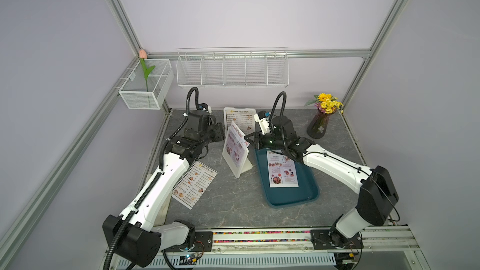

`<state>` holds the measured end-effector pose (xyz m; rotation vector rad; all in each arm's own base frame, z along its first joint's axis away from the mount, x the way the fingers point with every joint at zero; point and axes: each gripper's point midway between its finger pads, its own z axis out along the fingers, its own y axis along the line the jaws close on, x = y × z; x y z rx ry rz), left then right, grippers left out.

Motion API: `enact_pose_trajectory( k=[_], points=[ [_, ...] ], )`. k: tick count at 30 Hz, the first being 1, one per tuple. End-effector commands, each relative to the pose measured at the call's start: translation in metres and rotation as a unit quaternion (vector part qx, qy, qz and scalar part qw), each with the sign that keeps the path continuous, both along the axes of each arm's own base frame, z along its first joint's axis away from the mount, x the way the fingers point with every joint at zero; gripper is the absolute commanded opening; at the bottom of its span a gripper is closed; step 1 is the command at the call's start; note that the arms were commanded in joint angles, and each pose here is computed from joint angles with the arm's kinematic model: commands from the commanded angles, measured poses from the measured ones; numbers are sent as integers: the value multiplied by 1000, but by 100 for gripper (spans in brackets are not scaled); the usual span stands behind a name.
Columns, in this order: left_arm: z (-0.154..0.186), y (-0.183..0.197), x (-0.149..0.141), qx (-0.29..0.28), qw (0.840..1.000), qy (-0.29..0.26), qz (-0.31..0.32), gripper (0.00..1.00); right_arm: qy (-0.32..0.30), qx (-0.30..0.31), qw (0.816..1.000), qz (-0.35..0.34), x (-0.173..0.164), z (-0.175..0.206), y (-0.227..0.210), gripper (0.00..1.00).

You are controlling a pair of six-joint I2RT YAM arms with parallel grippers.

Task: Replace the menus in the menu holders
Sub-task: Insert the menu into the menu holder.

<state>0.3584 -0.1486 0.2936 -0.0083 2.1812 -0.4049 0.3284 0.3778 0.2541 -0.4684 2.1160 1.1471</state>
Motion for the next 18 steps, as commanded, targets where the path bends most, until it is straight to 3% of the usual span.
enact_pose_trajectory(
  k=[1,11,18],
  points=[
    [14,0,1,-4,1000,-16,4,65,-11,-22,1000,2,1,-6,4,10],
    [16,-1,3,-4,1000,-18,3,65,1,-31,999,16,-4,-17,15,11],
    [16,-1,2,-5,1000,-20,1,65,-3,-30,1000,7,-1,-12,11,20]
  ],
)
